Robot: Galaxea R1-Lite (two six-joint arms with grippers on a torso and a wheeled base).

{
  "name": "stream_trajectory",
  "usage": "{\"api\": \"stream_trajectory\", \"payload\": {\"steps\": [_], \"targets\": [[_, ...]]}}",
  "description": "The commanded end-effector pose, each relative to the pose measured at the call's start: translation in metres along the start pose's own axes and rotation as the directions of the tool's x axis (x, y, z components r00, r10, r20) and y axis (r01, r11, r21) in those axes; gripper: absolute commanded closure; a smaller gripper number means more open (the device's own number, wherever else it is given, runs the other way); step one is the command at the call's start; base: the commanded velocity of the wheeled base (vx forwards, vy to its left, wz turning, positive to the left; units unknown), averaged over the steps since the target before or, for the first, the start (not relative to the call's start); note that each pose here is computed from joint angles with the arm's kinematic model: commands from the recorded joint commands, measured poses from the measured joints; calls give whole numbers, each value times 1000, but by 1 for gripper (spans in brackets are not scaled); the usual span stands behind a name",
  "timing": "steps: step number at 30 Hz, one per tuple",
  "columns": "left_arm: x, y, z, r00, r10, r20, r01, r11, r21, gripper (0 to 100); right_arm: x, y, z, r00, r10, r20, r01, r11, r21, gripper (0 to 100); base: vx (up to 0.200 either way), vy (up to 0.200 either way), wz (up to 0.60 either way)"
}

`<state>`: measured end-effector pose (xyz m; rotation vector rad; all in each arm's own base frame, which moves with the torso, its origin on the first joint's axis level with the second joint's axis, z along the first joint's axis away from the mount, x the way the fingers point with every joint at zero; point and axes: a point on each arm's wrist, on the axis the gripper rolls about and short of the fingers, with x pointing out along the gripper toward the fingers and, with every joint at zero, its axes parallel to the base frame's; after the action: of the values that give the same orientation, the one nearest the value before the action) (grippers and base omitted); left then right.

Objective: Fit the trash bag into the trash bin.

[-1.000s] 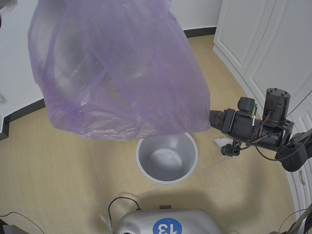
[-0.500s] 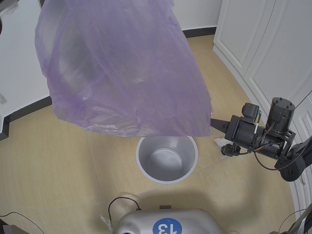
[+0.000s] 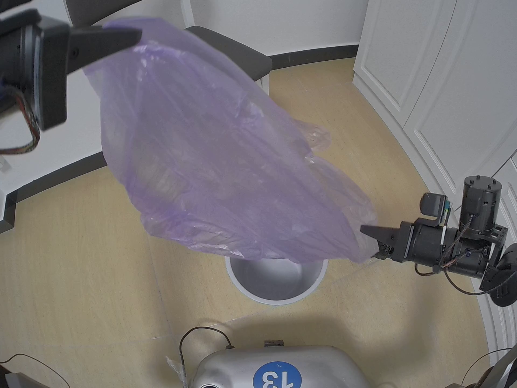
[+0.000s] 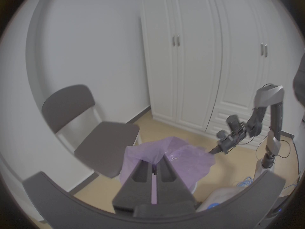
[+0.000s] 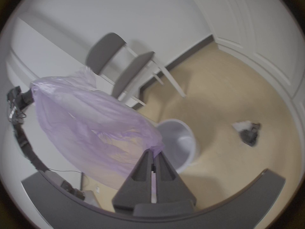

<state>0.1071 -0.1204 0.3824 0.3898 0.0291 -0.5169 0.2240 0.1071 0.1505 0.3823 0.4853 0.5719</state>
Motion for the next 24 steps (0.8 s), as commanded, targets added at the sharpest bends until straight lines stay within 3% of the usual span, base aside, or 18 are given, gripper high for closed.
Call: {"api": "stream_trajectory", "payload": {"steps": [1,3,5,9,12,17,24], "targets": [[-7,14,-31,969,99,-228,-126,986,-106,100,-48,26,8,985,-147,93,159,977,-145,100,0,0,0],[-12,12,-42,964,46,-260,-94,979,-179,100,-56,29,7,983,-152,107,170,968,-184,100,0,0,0],[-17,6,-58,959,-61,-277,-16,964,-266,100,-61,33,4,983,-143,111,164,963,-214,100,0,0,0],[-11,-4,-88,940,-156,-304,57,949,-309,100,-62,36,5,983,-154,100,177,943,-282,100,0,0,0],[8,-14,-103,955,-160,-249,71,941,-332,100,-58,40,13,980,-163,117,192,929,-315,100,0,0,0],[55,-32,-125,972,-175,-155,111,930,-350,100,-31,51,24,982,-153,107,180,926,-330,100,0,0,0],[96,-47,-136,968,-213,-134,149,915,-374,100,7,51,32,980,-182,81,199,920,-338,100,0,0,0]]}}
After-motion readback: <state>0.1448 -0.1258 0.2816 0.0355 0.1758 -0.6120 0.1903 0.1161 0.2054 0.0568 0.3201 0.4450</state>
